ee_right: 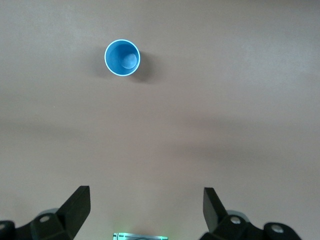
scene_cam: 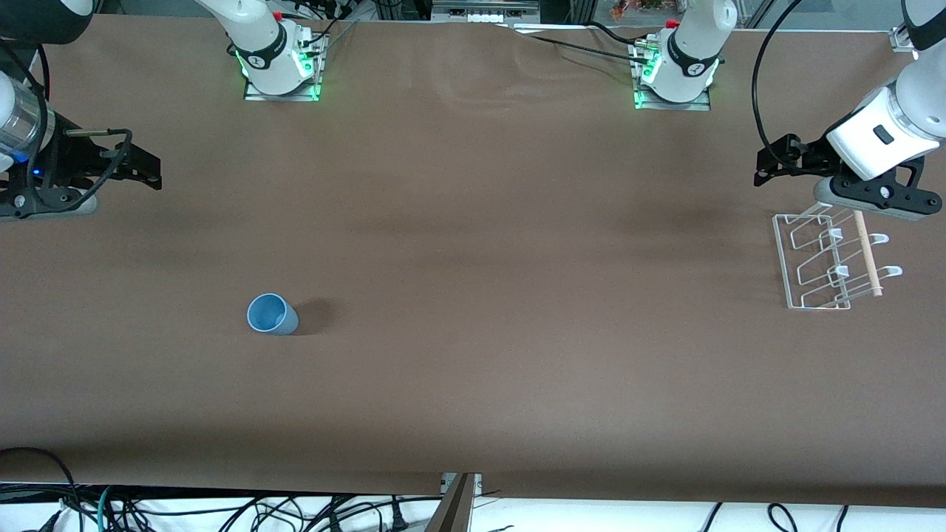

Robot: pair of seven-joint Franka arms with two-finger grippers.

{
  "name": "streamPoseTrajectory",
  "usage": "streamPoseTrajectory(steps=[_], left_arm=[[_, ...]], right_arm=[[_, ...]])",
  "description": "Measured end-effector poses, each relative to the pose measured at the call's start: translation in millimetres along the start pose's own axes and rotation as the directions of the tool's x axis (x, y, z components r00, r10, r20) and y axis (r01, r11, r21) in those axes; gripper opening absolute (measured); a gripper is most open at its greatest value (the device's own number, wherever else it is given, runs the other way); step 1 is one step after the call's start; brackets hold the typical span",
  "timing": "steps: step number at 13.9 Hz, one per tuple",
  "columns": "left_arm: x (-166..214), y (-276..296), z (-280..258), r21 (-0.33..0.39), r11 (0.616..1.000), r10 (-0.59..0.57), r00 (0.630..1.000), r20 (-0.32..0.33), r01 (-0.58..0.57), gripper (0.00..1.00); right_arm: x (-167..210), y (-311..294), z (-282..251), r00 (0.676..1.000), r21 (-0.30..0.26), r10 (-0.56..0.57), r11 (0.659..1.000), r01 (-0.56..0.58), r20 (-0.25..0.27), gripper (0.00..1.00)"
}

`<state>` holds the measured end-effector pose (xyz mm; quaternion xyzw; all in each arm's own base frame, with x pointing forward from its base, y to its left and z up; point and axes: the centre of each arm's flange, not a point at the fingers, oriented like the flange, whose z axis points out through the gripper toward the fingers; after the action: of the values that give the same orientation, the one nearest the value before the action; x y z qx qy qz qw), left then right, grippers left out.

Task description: Transfer cup to left arm and place on rack

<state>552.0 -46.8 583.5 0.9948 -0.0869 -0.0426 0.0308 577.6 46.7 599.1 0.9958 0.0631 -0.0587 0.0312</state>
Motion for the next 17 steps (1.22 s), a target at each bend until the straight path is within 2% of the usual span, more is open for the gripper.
streamPoseTrajectory(steps=[13,17], left_arm=[[0.1,0.0,-0.1,0.0,1.0,0.0,1.0,-0.001,0.0,1.0],[0.1,0.1,-0.3,0.0,1.0,0.0,1.0,-0.001,0.0,1.0]], right_arm=[[0.4,-1.7,-1.1,1.0,0.0,-0.003,1.0,0.003,-0.004,1.0],[7.6,-8.2,9.1,1.0,-0.002,-0.014,1.0,0.014,0.012,1.0]])
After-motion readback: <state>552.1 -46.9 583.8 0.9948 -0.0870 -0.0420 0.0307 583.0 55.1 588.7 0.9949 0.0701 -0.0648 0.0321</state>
